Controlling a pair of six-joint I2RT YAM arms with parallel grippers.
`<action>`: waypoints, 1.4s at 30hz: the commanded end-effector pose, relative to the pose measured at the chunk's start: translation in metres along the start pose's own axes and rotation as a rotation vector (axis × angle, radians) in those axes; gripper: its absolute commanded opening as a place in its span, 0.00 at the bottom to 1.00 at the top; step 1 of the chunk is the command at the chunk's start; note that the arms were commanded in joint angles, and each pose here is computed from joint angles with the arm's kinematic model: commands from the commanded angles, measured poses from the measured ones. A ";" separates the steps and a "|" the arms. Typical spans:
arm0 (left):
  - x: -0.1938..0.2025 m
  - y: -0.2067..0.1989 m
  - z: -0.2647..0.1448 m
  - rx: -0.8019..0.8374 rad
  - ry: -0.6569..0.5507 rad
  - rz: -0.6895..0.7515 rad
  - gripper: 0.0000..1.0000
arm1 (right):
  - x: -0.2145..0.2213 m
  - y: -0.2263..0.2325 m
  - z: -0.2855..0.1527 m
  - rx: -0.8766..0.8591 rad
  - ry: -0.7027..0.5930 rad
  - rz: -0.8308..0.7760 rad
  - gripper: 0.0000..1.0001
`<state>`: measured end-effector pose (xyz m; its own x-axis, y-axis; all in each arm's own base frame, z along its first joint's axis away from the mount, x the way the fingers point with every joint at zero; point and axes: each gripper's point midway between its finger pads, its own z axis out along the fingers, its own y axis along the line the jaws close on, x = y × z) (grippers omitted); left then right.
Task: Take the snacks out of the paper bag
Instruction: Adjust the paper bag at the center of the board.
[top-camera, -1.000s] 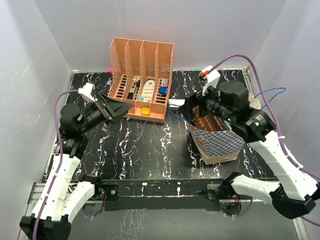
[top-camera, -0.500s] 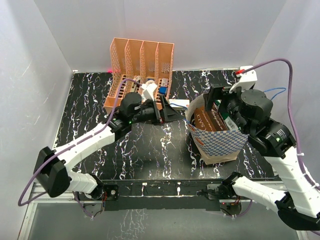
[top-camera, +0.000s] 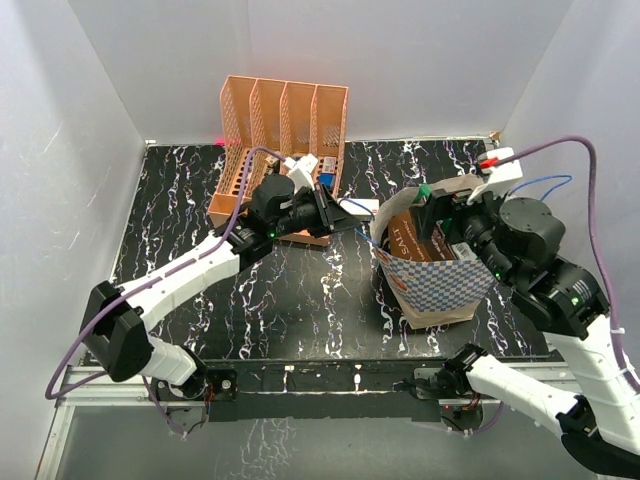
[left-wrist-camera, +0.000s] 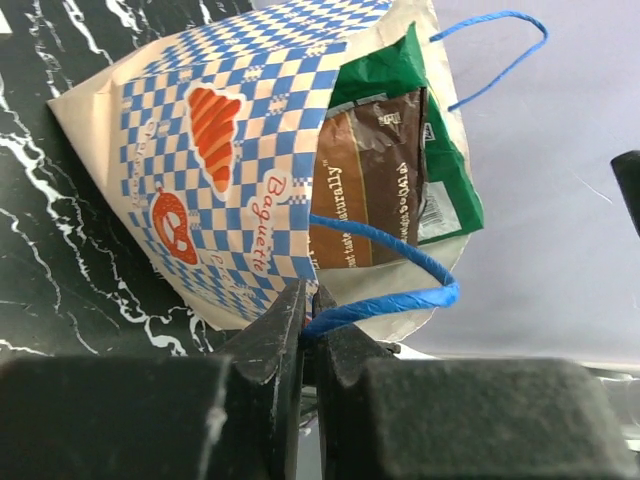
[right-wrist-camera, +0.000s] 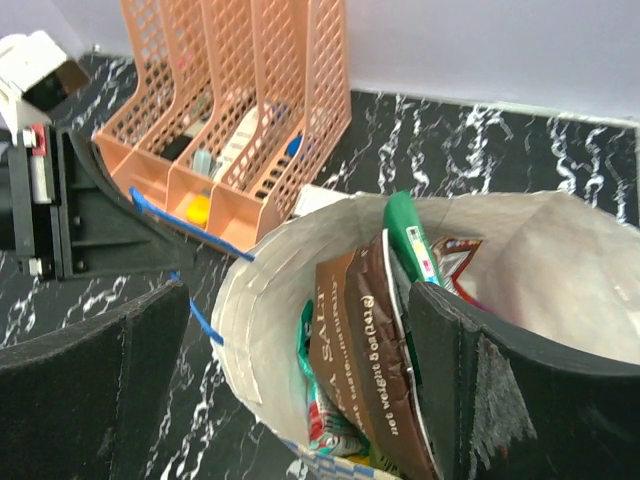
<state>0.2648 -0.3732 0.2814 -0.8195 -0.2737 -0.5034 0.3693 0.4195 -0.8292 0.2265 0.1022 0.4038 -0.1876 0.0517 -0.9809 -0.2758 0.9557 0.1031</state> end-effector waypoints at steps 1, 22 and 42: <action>-0.025 -0.027 -0.028 0.002 -0.109 0.038 0.03 | 0.006 0.011 -0.003 -0.053 0.050 0.041 0.93; -0.069 -0.017 -0.088 -0.281 -0.257 0.160 0.00 | -0.003 -0.046 -0.015 0.302 -0.034 0.240 0.92; -0.094 -0.017 -0.130 -0.375 -0.360 0.198 0.00 | 0.004 -0.091 -0.067 0.434 -0.310 0.584 0.84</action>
<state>0.2764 -0.2560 0.3225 -0.6350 -0.3163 -0.7048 0.2270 0.7956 -0.5616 0.1801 0.0017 0.4055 0.0241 0.5080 -0.8610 0.1403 0.8511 0.5060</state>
